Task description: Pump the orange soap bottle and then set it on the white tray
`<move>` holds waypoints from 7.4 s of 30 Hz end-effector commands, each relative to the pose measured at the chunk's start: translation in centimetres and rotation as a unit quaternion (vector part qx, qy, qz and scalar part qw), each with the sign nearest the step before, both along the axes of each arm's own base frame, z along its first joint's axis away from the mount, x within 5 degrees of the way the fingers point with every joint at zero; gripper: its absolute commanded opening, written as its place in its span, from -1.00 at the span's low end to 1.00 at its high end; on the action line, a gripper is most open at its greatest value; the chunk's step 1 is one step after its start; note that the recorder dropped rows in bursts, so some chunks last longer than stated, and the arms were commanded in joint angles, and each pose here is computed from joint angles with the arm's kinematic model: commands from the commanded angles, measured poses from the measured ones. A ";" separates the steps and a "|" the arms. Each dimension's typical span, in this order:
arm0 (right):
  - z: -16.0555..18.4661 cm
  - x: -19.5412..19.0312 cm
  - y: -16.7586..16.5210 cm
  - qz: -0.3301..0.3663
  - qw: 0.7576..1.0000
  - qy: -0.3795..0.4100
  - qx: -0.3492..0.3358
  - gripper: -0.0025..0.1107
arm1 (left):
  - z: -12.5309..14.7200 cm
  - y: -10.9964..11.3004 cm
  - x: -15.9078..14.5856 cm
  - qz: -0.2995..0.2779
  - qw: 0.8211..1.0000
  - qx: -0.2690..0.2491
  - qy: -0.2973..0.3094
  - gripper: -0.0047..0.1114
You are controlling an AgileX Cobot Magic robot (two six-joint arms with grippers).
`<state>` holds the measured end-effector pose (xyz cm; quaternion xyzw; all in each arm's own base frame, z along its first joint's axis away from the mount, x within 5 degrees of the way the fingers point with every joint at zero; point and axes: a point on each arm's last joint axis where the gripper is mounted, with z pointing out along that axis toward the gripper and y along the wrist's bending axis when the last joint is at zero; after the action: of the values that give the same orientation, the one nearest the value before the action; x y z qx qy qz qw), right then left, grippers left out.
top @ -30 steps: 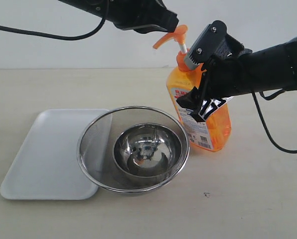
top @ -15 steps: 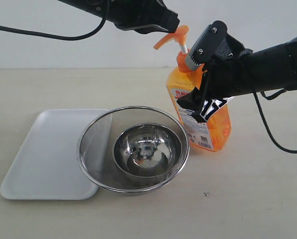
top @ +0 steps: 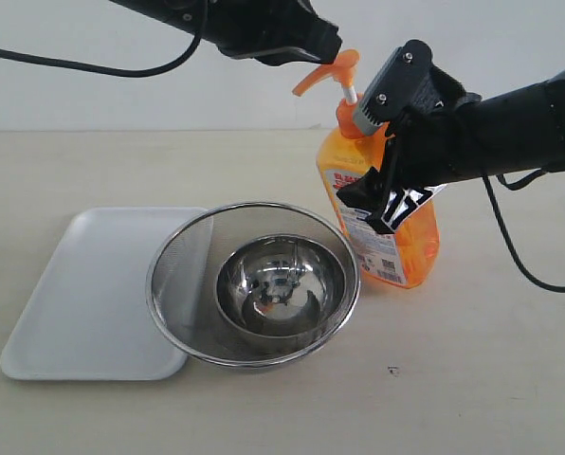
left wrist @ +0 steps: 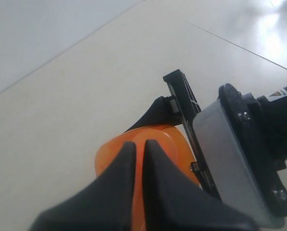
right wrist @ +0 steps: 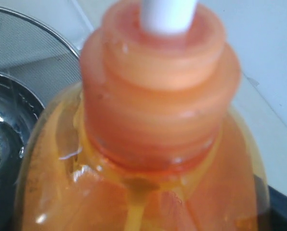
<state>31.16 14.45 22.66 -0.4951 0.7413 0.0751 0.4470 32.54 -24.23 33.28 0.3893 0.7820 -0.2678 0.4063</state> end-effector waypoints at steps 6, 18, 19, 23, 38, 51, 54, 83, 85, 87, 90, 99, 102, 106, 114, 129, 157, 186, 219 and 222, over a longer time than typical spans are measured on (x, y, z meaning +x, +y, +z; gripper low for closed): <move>0.4 -0.7 0.7 0.047 0.999 0.002 0.006 -0.96 | -2.2 -0.6 -0.1 -0.021 0.999 0.031 0.032 -0.84; 0.4 -0.7 0.7 0.044 0.999 0.001 0.004 -0.96 | -2.2 -0.6 -0.1 -0.021 0.999 0.031 0.032 -0.84; 0.4 -0.7 0.7 0.044 0.999 0.002 0.004 -0.96 | -2.2 -0.6 -0.1 -0.021 0.999 0.031 0.032 -0.84; 0.4 -0.7 0.7 0.044 0.999 0.003 0.003 -0.96 | -2.2 -0.6 -0.1 -0.021 0.999 0.031 0.032 -0.84; 0.4 -0.7 0.7 0.043 0.999 0.004 0.004 -0.96 | -2.2 -0.6 -0.1 -0.021 0.999 0.031 0.032 -0.84; 0.4 -0.7 0.7 0.042 0.999 0.004 0.005 -0.96 | 0.9 0.2 -0.8 -0.002 1.000 0.002 -0.017 -0.84; 0.4 -0.7 0.7 0.043 0.999 0.005 0.005 -0.96 | 2.9 0.8 -1.7 0.003 0.999 -0.012 -0.044 -0.84; 0.5 0.4 -0.5 -0.072 0.997 0.001 0.013 -0.96 | 12.3 5.3 -8.1 0.012 0.981 -0.059 -0.183 -0.84; 0.5 0.5 -0.5 -0.079 0.997 0.005 0.017 -0.96 | 12.7 5.6 -8.4 0.015 0.980 -0.057 -0.189 -0.84; 0.5 0.5 -0.6 -0.089 0.996 0.009 0.023 -0.96 | 13.1 6.0 -8.9 0.020 0.979 -0.056 -0.195 -0.84; 0.5 0.6 -0.7 -0.099 0.995 0.013 0.029 -0.96 | 13.8 6.5 -9.6 0.025 0.976 -0.057 -0.206 -0.84; 0.5 0.7 -0.9 -0.139 0.988 0.033 0.057 -0.96 | 15.5 8.1 -11.4 0.043 0.970 -0.057 -0.233 -0.84; 0.5 0.8 -1.0 -0.159 0.984 0.039 0.068 -0.96 | 15.9 9.2 -11.9 0.071 0.968 -0.039 -0.235 -0.84; 0.5 0.9 -1.1 -0.189 0.976 0.059 0.096 -0.96 | 16.5 10.1 -13.2 0.075 0.968 -0.036 -0.237 -0.84; 0.5 0.9 -1.1 -0.208 0.968 0.073 0.116 -0.96 | 17.1 12.6 -15.4 0.122 0.966 -0.003 -0.229 -0.84; 0.6 0.9 -1.1 -0.211 0.968 0.071 0.115 -0.96 | 14.0 16.3 -19.0 0.193 0.956 0.011 -0.220 -0.84; 0.5 0.9 -1.1 -0.205 0.969 0.073 0.115 -0.96 | 7.7 20.5 -23.1 0.287 0.940 0.003 -0.186 -0.84; 0.5 0.9 -1.1 -0.202 0.971 0.070 0.111 -0.96 | 3.8 23.1 -25.3 0.346 0.923 0.015 -0.168 -0.84; 0.5 0.7 -0.9 -0.191 0.973 0.074 0.110 -0.96 | -2.3 26.0 -29.5 0.374 0.919 0.017 -0.126 -0.84; 0.5 0.7 -0.9 -0.191 0.973 0.074 0.110 -0.96 | -3.0 26.0 -29.6 0.373 0.919 0.018 -0.123 -0.84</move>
<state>32.04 13.46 22.74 -0.2761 0.8456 0.1025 0.4452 3.03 1.82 30.85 0.1094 0.8172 -0.0250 0.5653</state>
